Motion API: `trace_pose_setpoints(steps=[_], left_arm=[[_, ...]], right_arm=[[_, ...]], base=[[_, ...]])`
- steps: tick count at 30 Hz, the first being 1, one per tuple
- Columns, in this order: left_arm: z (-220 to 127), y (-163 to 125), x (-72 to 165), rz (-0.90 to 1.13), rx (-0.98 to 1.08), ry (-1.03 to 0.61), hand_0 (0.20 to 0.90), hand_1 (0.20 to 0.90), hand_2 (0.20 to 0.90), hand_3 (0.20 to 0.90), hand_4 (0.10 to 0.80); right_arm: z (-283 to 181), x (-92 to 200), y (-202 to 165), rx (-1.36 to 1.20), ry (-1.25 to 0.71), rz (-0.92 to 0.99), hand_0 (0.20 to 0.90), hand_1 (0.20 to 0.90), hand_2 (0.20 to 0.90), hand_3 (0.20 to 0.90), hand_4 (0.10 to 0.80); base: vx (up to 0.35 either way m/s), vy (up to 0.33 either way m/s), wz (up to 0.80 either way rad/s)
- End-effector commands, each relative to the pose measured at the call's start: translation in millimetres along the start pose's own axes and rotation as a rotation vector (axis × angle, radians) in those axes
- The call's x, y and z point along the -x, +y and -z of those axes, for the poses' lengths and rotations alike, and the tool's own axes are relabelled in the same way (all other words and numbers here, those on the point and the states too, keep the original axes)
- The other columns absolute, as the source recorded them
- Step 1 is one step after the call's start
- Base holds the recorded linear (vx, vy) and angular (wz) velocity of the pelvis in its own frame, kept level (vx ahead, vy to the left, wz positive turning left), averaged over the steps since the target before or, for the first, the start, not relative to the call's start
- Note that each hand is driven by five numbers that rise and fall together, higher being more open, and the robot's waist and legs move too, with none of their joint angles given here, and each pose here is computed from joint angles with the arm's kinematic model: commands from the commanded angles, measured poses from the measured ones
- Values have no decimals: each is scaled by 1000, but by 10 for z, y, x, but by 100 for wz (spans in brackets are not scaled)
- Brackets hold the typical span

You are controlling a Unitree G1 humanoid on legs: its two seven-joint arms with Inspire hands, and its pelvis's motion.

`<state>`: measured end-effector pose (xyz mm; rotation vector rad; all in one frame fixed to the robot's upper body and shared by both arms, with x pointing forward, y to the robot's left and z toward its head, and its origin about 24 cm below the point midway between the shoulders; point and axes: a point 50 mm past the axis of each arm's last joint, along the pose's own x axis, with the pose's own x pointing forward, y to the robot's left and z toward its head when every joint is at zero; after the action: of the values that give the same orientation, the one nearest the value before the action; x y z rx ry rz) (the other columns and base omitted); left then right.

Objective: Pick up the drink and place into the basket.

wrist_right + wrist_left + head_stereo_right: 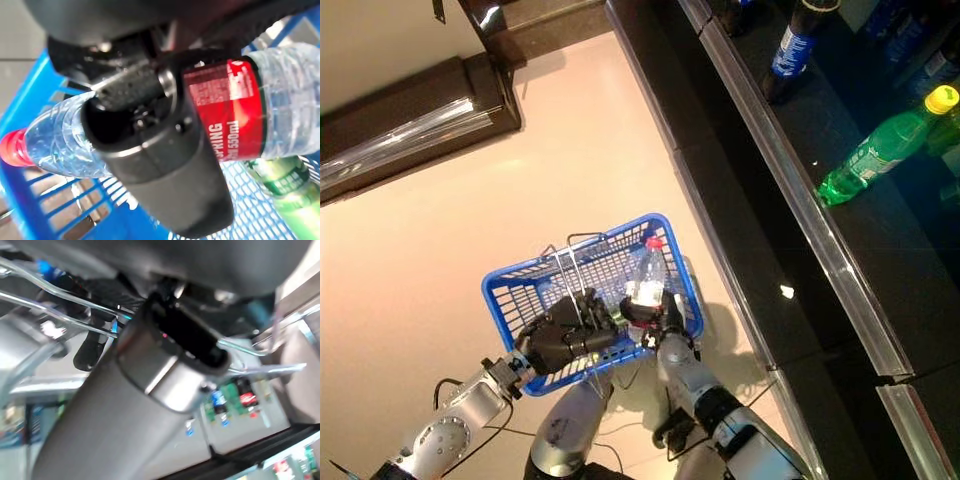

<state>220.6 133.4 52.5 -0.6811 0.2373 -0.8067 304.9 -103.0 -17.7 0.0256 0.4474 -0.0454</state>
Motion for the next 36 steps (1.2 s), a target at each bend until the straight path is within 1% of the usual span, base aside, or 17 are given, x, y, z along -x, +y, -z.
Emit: trace_pose_setpoints(steps=[1, 5, 8, 13, 18, 25, 26, 30, 31, 32, 33, 34, 36], left_arm=[[-660, -1343, -239, 900, -145, -309, 300, 300, 300, 200, 100], [-643, -1408, -310, 923, -165, -267, 300, 300, 300, 200, 100], [-648, -1415, -334, 939, -130, -238, 300, 300, 300, 200, 100], [-625, -1400, -342, 947, -126, -196, 300, 300, 300, 200, 100], [-623, -1378, -333, 951, -133, -179, 300, 300, 300, 200, 100], [-649, -1370, -317, 953, -113, -195, 300, 300, 300, 200, 100], [-654, -1371, -319, 955, -107, -195, 300, 300, 300, 200, 100], [-650, -1379, -323, 960, -99, -189, 300, 300, 300, 200, 100], [-649, -1382, -325, 962, -97, -189, 300, 300, 300, 200, 100], [-648, -1386, -330, 964, -96, -190, 300, 300, 300, 200, 100], [-649, -1387, -333, 966, -96, -190, 300, 300, 300, 200, 100], [-649, -1390, -338, 967, -93, -193, 300, 300, 300, 200, 100], [-649, -1385, -339, 967, -88, -198, 300, 300, 300, 200, 100]], right_arm=[[-629, 70, 653, -172, -206, -261, 300, 300, 300, 200, 100], [-650, 51, 681, -290, -145, -306, 300, 300, 300, 200, 100], [-628, 19, 685, -377, -75, -353, 300, 300, 300, 200, 100], [-709, -64, 602, -479, -28, -377, 300, 300, 300, 200, 100], [-803, -121, 510, -516, -22, -383, 300, 300, 300, 200, 100], [-782, -220, 310, -587, 24, -312, 300, 300, 300, 200, 100], [-765, -254, 233, -603, 36, -275, 300, 300, 300, 200, 100], [-742, -299, 126, -655, 58, -204, 300, 300, 300, 200, 100], [-741, -306, 111, -664, 59, -194, 389, 389, 389, 304, 204], [-746, -316, 87, -674, 58, -184, 684, 684, 684, 647, 547], [-751, -322, 71, -682, 58, -177, 804, 804, 804, 787, 687], [-756, -329, 51, -700, 61, -168, 900, 900, 900, 900, 800], [-771, -338, 22, -703, 57, -160, 900, 900, 900, 900, 800]], base=[[27, 54, 3], [33, 51, -1], [16, 20, -1], [0, 0, 0], [-7, 40, 1], [1, 5, 0], [0, 0, 0], [0, 0, 0], [8, 9, 3], [3, 11, 3], [6, 17, 3], [0, 0, 0], [0, 0, 0]])
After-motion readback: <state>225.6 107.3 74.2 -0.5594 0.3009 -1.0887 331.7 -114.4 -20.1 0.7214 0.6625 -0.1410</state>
